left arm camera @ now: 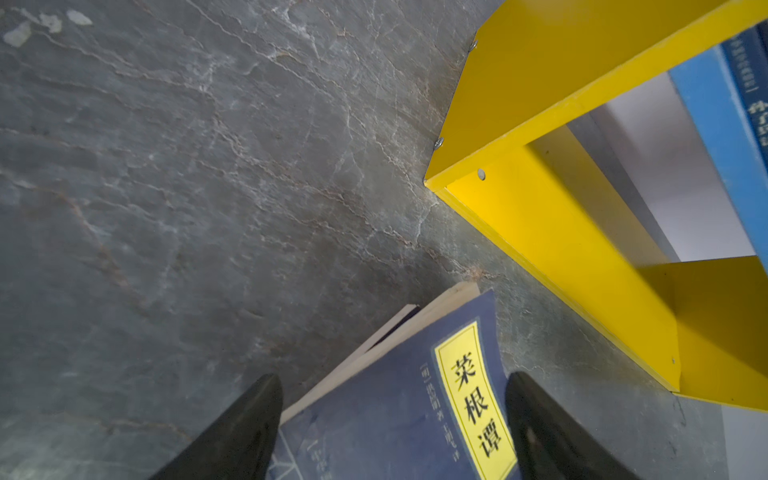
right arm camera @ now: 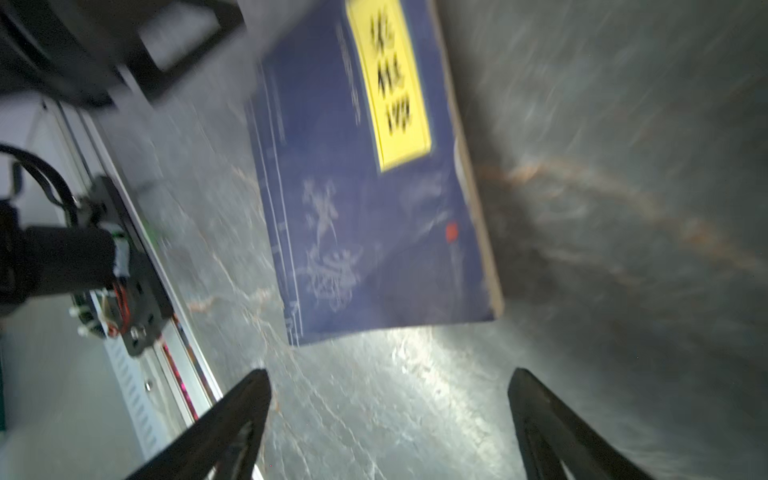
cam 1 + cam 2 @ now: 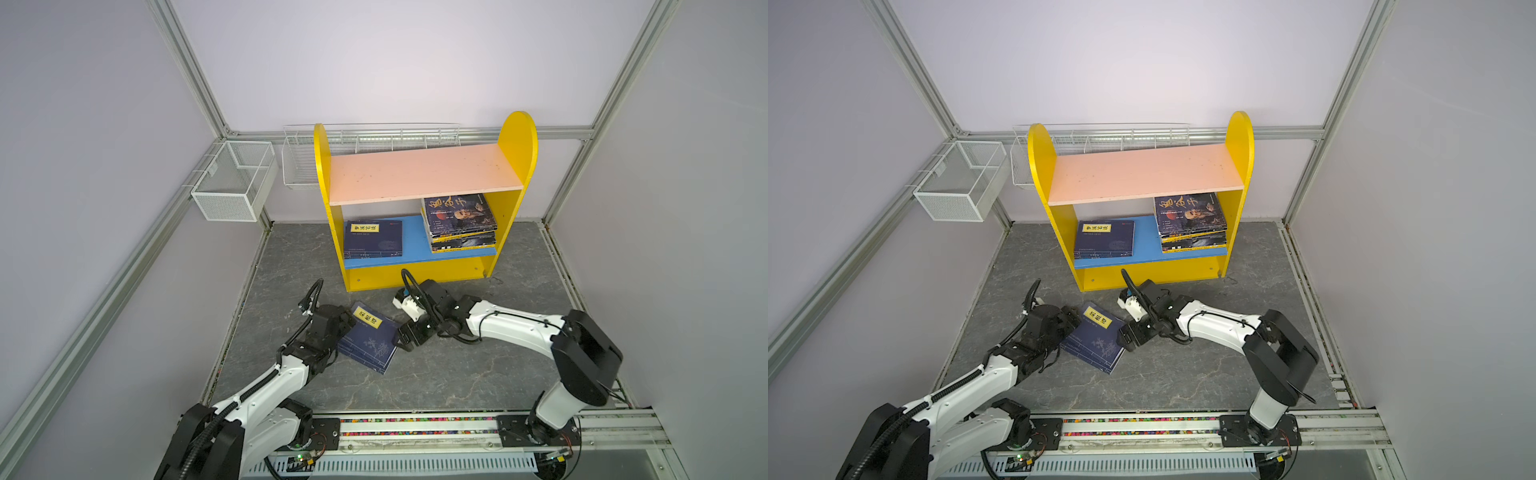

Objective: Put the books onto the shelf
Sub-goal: 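Lower the right gripper to the floor and grasp the last dark blue book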

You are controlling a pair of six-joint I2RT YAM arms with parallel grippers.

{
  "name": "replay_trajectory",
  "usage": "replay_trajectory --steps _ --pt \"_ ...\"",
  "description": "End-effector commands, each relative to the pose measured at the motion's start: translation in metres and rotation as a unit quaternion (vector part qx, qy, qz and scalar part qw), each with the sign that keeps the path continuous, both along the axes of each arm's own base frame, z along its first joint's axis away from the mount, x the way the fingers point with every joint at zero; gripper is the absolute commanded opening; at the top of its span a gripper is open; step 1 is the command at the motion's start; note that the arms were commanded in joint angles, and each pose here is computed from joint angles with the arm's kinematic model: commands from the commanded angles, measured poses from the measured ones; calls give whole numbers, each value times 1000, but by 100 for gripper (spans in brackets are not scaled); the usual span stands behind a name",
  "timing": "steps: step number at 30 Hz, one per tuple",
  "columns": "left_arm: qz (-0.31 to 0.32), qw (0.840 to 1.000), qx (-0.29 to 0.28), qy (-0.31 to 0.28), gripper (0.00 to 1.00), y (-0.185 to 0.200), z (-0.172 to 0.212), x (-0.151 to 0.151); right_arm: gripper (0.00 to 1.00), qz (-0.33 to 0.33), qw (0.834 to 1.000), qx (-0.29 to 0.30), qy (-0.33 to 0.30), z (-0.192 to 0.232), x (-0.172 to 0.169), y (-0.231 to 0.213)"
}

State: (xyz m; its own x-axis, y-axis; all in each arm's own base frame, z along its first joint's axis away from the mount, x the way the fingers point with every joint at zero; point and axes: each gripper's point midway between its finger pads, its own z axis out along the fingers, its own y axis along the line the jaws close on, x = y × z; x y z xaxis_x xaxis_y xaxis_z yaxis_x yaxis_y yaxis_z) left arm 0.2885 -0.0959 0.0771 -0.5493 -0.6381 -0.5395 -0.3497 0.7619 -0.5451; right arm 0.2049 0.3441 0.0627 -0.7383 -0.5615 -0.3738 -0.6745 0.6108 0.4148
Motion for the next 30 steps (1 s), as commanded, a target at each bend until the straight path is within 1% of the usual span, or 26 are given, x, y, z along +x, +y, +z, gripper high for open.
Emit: replay_trajectory --steps 1,5,6,8,11,14,18,23,27,30 --pt "-24 999 17 17 84 -2 -3 6 92 62 996 -5 62 -13 -27 0" --pt "-52 997 29 44 82 -9 -14 8 90 64 994 -34 79 -34 -22 2" --pt "-61 996 27 52 80 -13 -17 7 90 64 994 -34 78 -35 -21 4" --pt "-85 994 25 67 71 -20 -21 5 90 59 995 -29 69 -34 -16 6" --pt "-118 990 6 83 68 -33 -28 1 90 36 997 -17 59 -29 -3 6" --pt "-146 985 -11 89 61 -45 -32 -5 90 -3 999 -1 53 -22 14 4" --pt "-183 979 -10 88 57 -59 -29 -12 89 -65 993 66 73 -7 37 5" --pt "-227 970 -2 86 54 -80 -25 -18 85 -98 986 120 68 17 58 4" --pt "-236 967 -1 91 54 -87 -27 -18 85 -135 981 132 37 31 79 -7" --pt "-232 968 0 94 54 -87 -29 -17 86 -181 978 103 19 25 93 -27"
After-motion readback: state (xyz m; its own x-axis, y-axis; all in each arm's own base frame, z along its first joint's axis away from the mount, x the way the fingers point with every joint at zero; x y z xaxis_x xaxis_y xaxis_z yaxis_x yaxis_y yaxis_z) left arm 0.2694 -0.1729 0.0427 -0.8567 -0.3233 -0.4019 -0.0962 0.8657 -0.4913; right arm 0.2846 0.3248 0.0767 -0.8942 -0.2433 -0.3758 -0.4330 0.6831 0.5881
